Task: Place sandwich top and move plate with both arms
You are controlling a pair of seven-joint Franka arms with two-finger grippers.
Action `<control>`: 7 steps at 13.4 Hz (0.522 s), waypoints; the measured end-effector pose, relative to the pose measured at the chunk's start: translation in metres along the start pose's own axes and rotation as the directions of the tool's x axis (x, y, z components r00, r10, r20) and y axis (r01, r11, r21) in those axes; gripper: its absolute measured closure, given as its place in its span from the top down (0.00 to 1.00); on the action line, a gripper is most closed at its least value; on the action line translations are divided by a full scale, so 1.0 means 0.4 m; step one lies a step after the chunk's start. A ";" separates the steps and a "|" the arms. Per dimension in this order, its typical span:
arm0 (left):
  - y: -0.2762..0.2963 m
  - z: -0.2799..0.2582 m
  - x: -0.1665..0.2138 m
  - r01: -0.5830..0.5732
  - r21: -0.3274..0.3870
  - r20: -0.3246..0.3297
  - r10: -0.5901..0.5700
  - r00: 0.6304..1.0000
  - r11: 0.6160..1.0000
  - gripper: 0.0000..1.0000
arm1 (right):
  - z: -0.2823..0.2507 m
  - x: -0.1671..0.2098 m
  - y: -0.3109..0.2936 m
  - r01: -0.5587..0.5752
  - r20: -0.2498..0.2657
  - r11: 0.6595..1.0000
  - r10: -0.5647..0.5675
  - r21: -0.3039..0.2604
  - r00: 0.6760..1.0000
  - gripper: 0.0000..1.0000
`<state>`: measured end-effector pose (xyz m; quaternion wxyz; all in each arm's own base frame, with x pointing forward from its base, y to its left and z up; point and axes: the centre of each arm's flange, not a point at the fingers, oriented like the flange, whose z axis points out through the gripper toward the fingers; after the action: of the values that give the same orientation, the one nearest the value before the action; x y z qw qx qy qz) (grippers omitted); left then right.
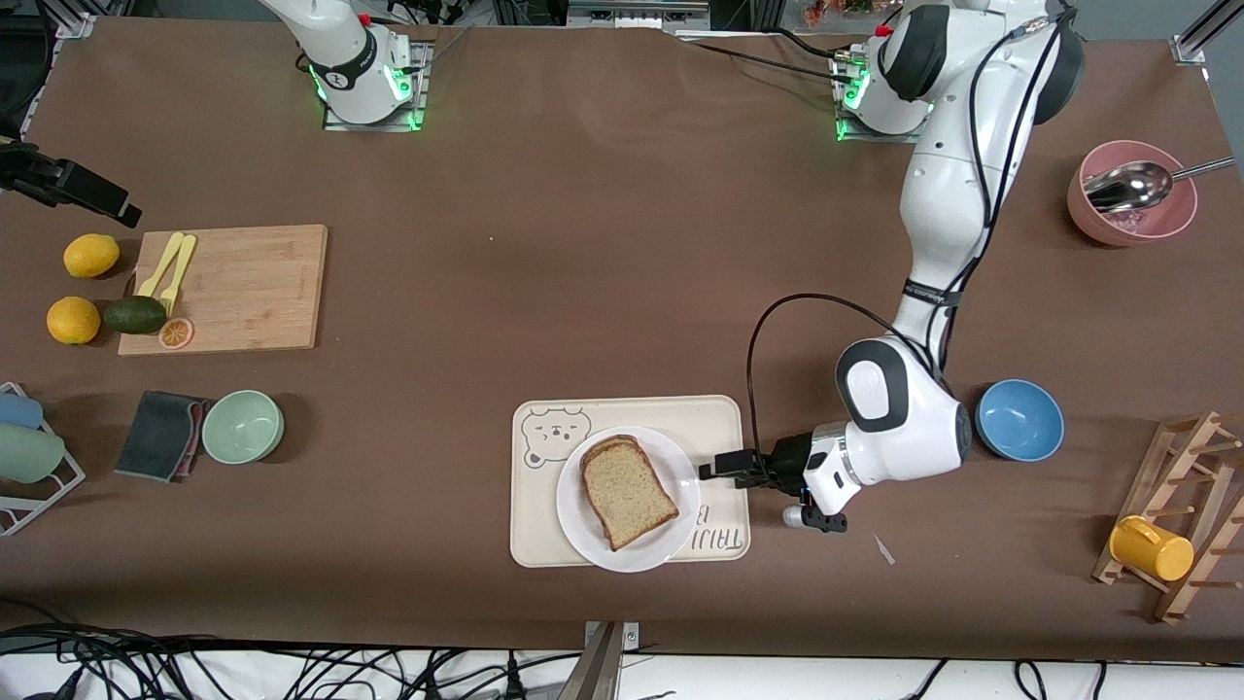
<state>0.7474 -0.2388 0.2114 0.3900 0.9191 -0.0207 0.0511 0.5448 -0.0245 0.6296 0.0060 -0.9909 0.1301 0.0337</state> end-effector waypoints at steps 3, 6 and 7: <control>0.022 -0.099 0.027 -0.098 0.104 0.028 0.096 0.995 0.990 1.00 | -0.005 0.001 0.004 -0.003 -0.004 1.000 0.003 0.001 1.000 1.00; 0.036 -0.218 0.041 -0.192 0.219 0.108 0.172 0.979 0.957 1.00 | -0.012 0.001 0.005 -0.004 -0.010 1.000 0.004 0.002 1.000 1.00; 0.038 -0.263 0.043 -0.216 0.259 0.141 0.185 0.973 0.941 1.00 | -0.012 0.001 0.005 -0.004 -0.010 1.000 0.004 0.003 1.000 1.00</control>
<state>0.7551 -0.1738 0.2968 0.2509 0.9585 -0.1293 0.0401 0.5448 -0.0267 0.6346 0.0065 -0.9908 0.1320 0.0284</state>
